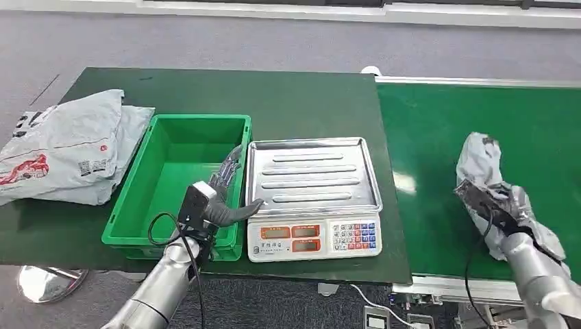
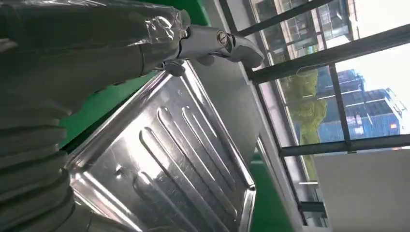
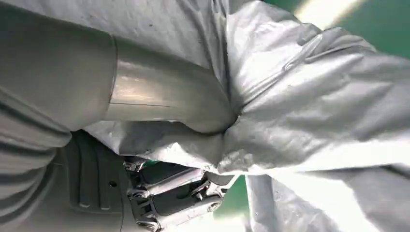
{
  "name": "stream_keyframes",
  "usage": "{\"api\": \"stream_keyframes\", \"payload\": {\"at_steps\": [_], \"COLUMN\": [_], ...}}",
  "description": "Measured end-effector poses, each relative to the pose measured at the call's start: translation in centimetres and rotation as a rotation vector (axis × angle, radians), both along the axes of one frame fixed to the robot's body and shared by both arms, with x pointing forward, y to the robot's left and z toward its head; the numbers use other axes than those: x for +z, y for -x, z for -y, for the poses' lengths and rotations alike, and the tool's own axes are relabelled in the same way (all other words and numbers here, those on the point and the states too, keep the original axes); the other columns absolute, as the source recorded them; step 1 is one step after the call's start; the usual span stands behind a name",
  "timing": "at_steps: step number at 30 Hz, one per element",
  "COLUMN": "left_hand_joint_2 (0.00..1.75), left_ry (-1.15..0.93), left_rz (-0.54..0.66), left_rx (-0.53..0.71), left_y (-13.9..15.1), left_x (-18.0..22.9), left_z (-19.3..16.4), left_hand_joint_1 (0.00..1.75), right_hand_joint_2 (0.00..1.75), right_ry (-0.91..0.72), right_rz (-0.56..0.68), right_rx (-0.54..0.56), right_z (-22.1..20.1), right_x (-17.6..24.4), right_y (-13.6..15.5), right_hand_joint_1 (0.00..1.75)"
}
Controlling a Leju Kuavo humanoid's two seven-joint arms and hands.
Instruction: Moved the parcel from conveyor to table for the left to box.
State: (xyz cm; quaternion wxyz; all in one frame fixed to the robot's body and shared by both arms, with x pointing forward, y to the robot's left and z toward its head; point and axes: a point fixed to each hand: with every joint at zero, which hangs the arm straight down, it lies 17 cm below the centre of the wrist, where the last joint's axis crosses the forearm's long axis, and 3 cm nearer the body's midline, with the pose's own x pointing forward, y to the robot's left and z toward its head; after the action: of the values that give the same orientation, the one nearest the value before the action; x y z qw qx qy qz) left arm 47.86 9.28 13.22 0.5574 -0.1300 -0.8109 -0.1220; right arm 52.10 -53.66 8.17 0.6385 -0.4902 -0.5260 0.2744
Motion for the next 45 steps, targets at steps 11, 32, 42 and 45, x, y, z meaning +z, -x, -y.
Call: {"api": "stream_keyframes", "payload": {"at_steps": [11,32,42,45], "left_hand_joint_2": [1.75,1.75,1.75,1.75], "left_ry": [-0.004,0.025,0.022,0.022], "left_rz": [-0.003,0.019,0.02,0.02], "left_rx": [-0.015,-0.051,-0.055,-0.055], "left_y": [0.2,0.1,0.1,0.1], "left_x": [-0.1,1.5,1.5,1.5], "left_z": [0.5,2.0,2.1,2.1], "left_hand_joint_1": [0.0,0.0,0.0,0.0], "right_hand_joint_2": [1.75,1.75,1.75,1.75], "right_ry": [0.106,0.381,0.441,0.446], "right_rz": [0.755,0.145,-0.017,-0.063], "right_rx": [0.134,1.049,1.101,1.107], "right_z": [-3.6,-42.7,-44.6,-44.6], "right_x": [20.6,13.4,9.2,8.2], "right_y": [4.4,-4.5,-5.0,-4.9], "right_hand_joint_1": [1.75,1.75,1.75,1.75]}}
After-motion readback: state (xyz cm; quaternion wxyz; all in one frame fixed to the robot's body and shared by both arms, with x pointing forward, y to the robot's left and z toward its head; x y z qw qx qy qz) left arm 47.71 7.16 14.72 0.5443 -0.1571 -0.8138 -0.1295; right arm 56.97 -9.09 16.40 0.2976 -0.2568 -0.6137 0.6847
